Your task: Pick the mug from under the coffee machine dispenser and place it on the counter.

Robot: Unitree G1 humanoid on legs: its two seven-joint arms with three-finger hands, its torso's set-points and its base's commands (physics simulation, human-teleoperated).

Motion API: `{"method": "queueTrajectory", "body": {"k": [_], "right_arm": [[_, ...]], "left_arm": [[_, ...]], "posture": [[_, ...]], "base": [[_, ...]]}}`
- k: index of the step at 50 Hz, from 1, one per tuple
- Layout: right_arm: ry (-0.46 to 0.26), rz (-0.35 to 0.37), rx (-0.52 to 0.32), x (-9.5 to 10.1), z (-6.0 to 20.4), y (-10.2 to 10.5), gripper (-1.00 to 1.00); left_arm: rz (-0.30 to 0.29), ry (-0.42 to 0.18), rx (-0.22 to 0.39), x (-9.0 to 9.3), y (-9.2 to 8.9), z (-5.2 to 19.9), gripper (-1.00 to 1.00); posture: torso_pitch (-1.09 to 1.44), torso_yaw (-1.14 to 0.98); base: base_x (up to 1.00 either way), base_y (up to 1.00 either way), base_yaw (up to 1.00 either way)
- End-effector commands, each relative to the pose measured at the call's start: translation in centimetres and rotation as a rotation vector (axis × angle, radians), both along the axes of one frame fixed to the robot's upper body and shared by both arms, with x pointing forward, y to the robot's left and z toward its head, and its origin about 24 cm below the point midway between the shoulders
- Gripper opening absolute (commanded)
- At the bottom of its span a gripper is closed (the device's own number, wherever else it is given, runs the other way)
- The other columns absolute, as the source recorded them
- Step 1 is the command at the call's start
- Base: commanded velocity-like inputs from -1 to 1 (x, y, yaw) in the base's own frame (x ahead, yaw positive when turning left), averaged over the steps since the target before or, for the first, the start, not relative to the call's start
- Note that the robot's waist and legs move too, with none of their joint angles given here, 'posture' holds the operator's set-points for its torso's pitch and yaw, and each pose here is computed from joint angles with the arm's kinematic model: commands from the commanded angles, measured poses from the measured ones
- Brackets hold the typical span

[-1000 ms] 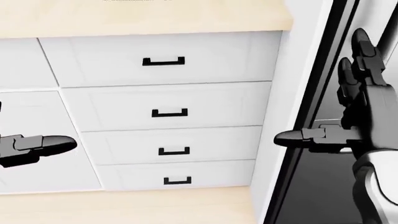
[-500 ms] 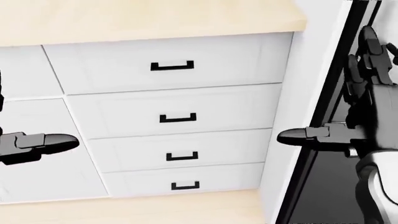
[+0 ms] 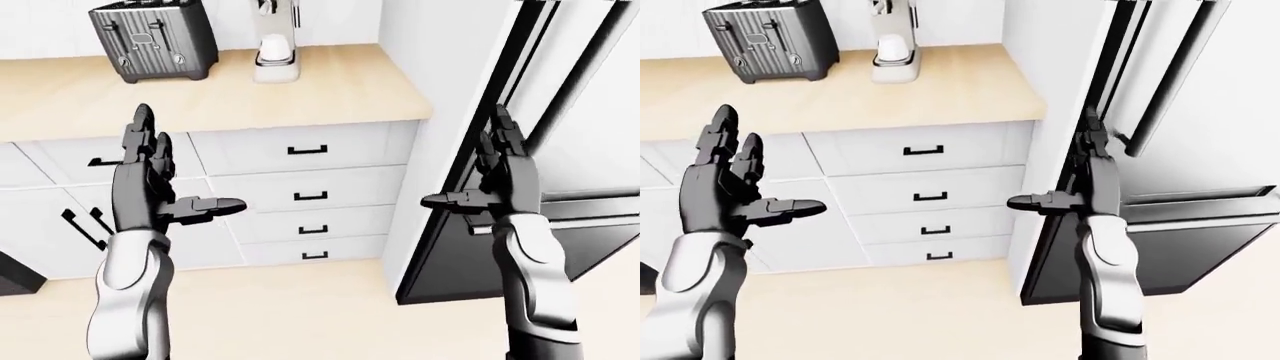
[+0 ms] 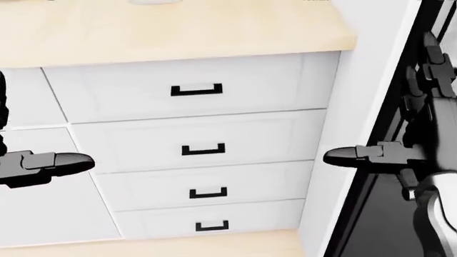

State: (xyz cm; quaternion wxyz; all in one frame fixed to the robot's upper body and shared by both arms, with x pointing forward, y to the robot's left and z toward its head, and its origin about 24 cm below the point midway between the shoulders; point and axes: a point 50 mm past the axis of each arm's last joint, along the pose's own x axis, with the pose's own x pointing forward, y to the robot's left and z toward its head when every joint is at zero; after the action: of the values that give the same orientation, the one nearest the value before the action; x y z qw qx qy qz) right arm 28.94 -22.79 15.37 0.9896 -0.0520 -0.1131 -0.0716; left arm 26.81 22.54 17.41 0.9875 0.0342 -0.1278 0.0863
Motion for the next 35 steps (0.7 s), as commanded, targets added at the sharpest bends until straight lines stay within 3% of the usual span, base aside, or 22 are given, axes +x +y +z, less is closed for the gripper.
{"method": "queueTrajectory", "body": {"k": [1,30,35], "right_arm": [[-0.085,0.02,-0.018,-0.1,1.7,0.4,1.0],[-0.101,0.019,-0.024,-0.2,2.4,0.4,1.0],[-0.113,0.018,-0.022,-0.4,3.1,0.4,1.0]], "left_arm": [[0.013,-0.065,0.019,-0.3,0.2,1.3,1.0],[0.015,-0.068,0.014,-0.3,0.2,1.4,1.0],[0.004,-0.096,0.015,-0.5,0.1,2.1,1.0]], "posture": [[0.0,0.0],[0.0,0.0],[0.0,0.0]], "base": [[0.34,0.0,0.0],[0.36,0.0,0.0],[0.37,0.0,0.0]]}}
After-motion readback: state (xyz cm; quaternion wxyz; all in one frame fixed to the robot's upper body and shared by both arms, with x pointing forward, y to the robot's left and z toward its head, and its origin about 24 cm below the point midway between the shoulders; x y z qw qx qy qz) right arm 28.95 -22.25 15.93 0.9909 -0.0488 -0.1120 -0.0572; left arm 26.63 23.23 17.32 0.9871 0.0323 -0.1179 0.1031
